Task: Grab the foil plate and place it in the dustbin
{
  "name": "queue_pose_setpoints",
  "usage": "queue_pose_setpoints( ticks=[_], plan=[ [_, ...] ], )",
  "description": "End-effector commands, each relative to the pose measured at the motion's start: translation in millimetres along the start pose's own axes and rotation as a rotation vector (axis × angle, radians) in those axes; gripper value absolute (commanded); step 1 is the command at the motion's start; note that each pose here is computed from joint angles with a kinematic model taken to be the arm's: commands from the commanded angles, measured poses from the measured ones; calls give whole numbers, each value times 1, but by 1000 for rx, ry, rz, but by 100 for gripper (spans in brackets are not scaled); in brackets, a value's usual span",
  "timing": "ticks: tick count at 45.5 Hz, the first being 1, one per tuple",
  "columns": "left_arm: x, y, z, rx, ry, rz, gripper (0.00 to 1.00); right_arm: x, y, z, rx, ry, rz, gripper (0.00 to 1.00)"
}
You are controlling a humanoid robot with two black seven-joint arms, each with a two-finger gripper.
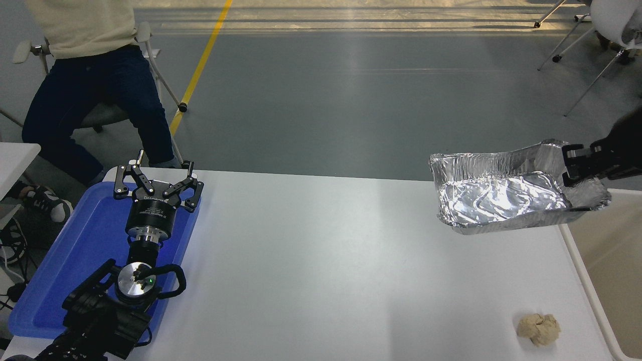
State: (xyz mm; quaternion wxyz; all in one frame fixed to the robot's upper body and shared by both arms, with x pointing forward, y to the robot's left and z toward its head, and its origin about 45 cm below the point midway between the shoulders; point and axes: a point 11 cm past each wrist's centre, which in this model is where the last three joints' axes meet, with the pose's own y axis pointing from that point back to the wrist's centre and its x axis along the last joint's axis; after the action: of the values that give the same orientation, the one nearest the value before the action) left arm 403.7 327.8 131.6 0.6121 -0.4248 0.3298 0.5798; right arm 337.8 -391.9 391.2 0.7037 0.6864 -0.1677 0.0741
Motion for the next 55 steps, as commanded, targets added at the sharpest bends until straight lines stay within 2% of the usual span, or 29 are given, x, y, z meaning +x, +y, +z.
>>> queue_pose_setpoints(
  ticks=[1,15,26,37,55],
  plan=[
    [0,0,0,-1,0,0,100,7,-2,58,-59,-98,15,0],
    [0,0,0,-1,0,0,100,17,-22,139,-123,-189,73,0],
    [1,0,1,-4,1,2,100,14,-60,178,-150,-234,96,0],
    [1,0,1,-4,1,2,100,7,-88,231,-292,-202,153,0],
    [0,0,0,-3,-1,2,100,-55,-141,279,-434,7,155,0]
  ],
)
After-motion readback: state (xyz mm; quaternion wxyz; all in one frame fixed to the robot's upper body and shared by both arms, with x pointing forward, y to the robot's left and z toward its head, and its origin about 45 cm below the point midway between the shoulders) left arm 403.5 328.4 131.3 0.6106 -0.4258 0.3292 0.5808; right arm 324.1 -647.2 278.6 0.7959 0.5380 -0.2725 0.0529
